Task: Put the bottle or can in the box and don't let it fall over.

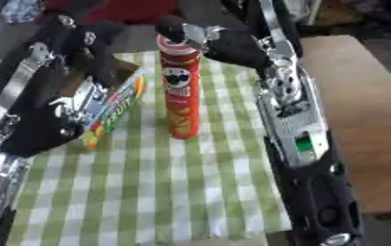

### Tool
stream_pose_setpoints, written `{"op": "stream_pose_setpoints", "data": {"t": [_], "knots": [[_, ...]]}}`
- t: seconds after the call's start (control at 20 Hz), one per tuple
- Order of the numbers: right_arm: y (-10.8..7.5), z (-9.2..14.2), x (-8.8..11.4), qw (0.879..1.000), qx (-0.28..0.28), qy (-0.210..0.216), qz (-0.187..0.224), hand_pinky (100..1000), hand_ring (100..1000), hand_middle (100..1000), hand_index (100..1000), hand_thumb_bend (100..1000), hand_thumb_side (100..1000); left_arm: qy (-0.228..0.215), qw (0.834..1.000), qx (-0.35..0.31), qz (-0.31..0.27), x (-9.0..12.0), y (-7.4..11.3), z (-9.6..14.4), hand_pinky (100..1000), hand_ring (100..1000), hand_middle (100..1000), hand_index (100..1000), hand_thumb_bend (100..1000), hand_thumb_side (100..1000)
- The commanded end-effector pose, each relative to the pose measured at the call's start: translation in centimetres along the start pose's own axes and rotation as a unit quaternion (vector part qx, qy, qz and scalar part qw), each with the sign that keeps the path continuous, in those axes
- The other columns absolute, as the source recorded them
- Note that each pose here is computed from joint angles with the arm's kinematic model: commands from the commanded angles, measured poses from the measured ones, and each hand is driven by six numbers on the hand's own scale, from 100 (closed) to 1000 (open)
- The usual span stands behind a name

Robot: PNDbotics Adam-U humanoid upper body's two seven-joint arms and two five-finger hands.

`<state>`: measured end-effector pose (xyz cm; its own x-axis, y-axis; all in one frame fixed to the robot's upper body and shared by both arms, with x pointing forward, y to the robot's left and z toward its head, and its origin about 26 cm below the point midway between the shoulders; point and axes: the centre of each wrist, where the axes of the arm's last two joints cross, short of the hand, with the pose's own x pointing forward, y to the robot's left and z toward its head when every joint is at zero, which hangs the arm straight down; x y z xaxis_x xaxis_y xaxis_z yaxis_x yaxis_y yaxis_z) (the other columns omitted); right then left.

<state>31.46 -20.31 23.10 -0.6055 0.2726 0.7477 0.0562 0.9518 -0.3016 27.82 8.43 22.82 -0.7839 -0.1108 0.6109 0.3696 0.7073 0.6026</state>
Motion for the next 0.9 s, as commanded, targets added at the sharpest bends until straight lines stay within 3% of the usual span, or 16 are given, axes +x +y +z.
{"op": "stream_pose_setpoints", "data": {"t": [0.05,0.2,0.25,0.6,0.9], "knots": [[-0.2,-0.1,0.6,1.0,-0.003,-0.008,0.003,998,999,987,982,1000,401,-0.008,1.0,0.006,-0.008,0.5,0.4,0.0,921,891,394,1000,100,619],[-0.2,-0.1,0.6,1.0,-0.003,-0.007,0.003,998,999,987,982,1000,401,-0.008,1.0,0.006,-0.008,0.5,0.4,0.0,921,891,394,1000,100,619],[-0.5,0.0,0.2,1.0,-0.004,0.004,0.011,1000,1000,1000,1000,960,403,-0.001,1.0,0.0,-0.009,0.4,0.3,0.2,926,904,397,1000,100,634],[-1.7,1.6,-3.2,0.994,-0.003,0.098,0.055,1000,1000,1000,1000,924,387,0.04,0.998,-0.052,0.015,-0.1,-0.5,0.9,936,923,407,1000,100,667],[-2.4,2.8,-5.0,0.988,0.012,0.139,0.063,1000,1000,1000,1000,907,340,0.072,0.992,-0.096,0.035,-0.2,-0.9,1.1,941,932,412,1000,100,693]]}}
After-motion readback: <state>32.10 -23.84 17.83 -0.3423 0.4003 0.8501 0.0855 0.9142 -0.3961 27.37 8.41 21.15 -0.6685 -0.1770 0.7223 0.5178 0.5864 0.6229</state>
